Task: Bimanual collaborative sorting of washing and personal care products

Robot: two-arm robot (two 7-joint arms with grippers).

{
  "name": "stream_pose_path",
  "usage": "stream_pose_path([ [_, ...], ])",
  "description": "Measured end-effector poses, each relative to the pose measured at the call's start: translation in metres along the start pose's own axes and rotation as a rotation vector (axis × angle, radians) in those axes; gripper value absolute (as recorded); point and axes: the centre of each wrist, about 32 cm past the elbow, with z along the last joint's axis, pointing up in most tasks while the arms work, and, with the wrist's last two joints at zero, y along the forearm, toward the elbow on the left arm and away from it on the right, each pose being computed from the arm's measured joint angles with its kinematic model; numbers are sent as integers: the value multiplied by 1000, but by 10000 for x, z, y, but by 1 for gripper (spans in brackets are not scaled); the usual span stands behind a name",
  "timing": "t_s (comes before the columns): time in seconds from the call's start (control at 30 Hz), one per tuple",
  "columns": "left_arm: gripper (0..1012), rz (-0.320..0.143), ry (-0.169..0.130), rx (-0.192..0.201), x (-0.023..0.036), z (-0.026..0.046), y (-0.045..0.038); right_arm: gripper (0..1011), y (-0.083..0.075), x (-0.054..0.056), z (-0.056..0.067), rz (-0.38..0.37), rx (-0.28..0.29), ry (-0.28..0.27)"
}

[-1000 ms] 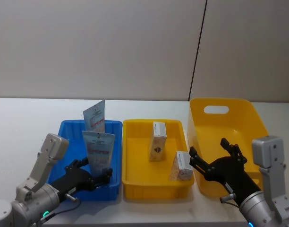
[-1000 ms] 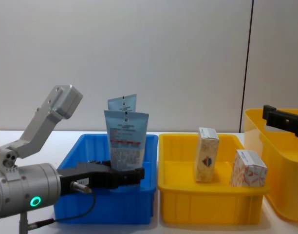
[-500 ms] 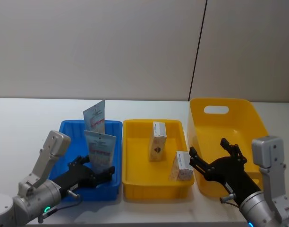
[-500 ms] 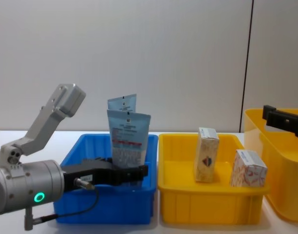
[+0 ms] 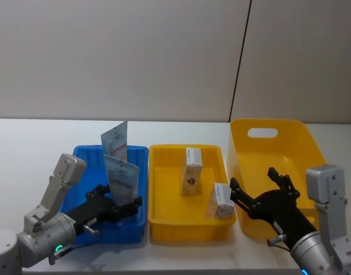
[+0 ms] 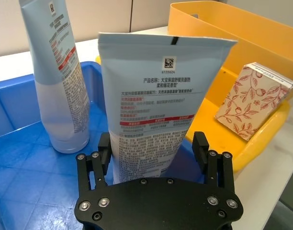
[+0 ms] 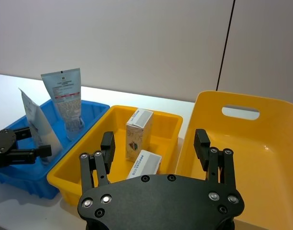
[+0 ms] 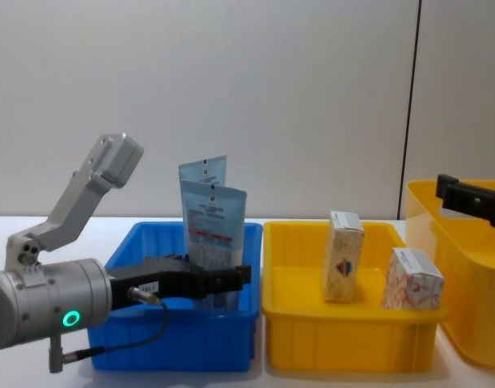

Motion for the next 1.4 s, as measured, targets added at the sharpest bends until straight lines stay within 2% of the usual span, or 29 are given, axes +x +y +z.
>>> stream_pose_path([
  [0.27, 1001, 14, -11, 19, 23, 4, -25, 1003, 0, 0, 0, 0, 0, 0],
  [0.53, 1001, 25, -15, 44, 34, -9, -102, 1003, 0, 0, 0, 0, 0, 0],
  [0.73, 1001, 30, -11, 40, 41, -19, -174, 1003, 0, 0, 0, 0, 0, 0],
  [1.03, 1001, 45, -2, 15, 59, -27, -239, 1003, 0, 0, 0, 0, 0, 0],
  [1.2, 926, 51, 1, 5, 63, -26, -259, 1003, 0, 0, 0, 0, 0, 0],
  [1.4, 758, 57, 4, -3, 69, -26, -274, 1003, 0, 0, 0, 0, 0, 0],
])
